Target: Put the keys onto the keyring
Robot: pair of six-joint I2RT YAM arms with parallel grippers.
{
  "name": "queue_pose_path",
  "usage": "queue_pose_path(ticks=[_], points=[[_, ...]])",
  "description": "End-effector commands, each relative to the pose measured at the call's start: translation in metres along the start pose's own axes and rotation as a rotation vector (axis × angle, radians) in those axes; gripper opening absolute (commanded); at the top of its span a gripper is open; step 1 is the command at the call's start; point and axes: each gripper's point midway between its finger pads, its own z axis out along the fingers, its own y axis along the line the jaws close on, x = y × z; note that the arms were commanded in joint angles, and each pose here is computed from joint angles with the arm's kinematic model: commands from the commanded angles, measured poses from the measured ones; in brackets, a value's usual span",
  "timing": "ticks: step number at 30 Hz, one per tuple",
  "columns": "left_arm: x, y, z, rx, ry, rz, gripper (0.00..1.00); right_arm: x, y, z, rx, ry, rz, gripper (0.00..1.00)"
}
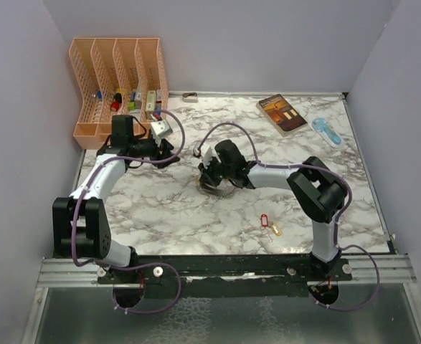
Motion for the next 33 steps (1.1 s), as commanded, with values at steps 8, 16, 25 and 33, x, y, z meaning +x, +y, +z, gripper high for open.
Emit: queue_pose_path(ticks=[8, 16, 25, 33], points=[[0.067, -0.022, 0.066, 0.012, 0.165, 0.033, 0.55, 0.013, 0.0, -0.062, 0.148, 0.052, 0.014, 0.01], [0.081, -0.022, 0.096, 0.041, 0.151, 0.001, 0.55, 0.046, 0.003, -0.08, 0.2, 0.144, 0.075, 0.22], [0.085, -0.035, 0.13, 0.059, 0.205, 0.004, 0.56, 0.069, -0.01, -0.101, 0.325, 0.208, 0.11, 0.36], [0.1, -0.029, 0.141, -0.021, 0.325, 0.036, 0.56, 0.097, -0.013, -0.097, 0.342, 0.291, 0.157, 0.37]])
